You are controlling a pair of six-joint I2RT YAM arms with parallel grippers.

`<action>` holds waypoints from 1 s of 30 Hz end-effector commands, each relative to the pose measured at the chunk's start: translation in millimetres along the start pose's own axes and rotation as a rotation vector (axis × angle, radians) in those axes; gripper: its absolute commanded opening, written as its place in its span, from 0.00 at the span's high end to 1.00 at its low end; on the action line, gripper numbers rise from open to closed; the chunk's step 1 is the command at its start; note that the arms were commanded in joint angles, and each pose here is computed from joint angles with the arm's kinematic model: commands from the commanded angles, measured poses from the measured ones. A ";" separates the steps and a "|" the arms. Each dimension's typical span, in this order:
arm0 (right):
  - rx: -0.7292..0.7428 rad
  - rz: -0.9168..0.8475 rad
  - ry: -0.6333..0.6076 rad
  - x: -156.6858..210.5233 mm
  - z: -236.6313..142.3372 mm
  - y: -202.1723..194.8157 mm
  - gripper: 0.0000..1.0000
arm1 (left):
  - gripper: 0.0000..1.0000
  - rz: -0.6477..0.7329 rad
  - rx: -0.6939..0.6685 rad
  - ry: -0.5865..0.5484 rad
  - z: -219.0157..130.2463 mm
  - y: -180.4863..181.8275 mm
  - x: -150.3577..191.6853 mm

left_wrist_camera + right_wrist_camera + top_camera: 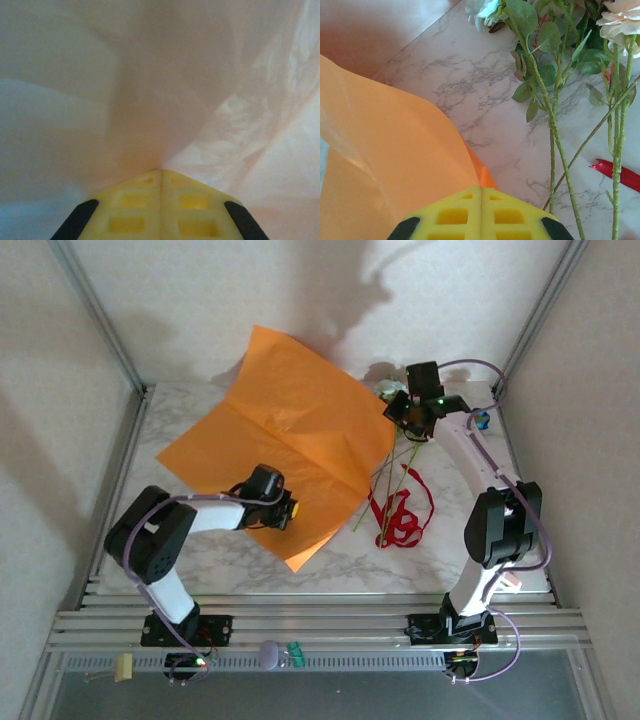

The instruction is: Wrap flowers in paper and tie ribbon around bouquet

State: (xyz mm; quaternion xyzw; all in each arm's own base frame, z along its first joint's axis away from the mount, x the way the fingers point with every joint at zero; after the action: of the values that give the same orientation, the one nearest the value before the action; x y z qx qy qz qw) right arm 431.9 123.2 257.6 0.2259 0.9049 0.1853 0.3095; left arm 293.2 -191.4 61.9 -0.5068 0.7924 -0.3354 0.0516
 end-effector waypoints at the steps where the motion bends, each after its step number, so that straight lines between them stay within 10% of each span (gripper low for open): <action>1: 0.047 -0.053 -0.017 -6.7 1.0 -4.7 1.00 | 0.95 -0.053 -0.108 -0.053 -14.5 44.7 -12.4; 13: 0.203 0.108 0.158 71.1 -18.5 -69.2 1.00 | 0.96 -0.028 -0.236 -0.264 -67.3 63.6 -110.7; 21: 0.175 0.207 0.479 246.7 -54.8 -82.4 1.00 | 0.96 0.071 -0.323 -0.369 -69.9 23.4 -171.4; 25: 0.098 0.222 0.708 288.6 -52.2 -73.6 0.64 | 0.97 0.178 -0.390 -0.448 -66.0 -12.4 -206.0; 30: 0.106 -0.117 0.621 243.3 -64.1 -41.9 0.42 | 0.92 0.355 -0.339 -0.532 -74.5 -84.4 -223.1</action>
State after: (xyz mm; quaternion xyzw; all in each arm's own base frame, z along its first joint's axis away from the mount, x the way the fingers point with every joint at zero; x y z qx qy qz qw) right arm 185.4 196.8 133.3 0.1924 0.9660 0.1701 -0.0305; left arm 421.8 3.7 83.9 -0.4845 0.8478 -0.0875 0.1972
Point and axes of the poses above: each hand's point on the last joint's axis, 136 mm out from that joint toward the fingers, its own z axis out along the fingers, its own y axis along the line the jaws close on, x = y × z, the point moved 6 cm from there along -z, back along the fingers, and after that the axes turned 2 degrees about z, right-handed, at the moved point
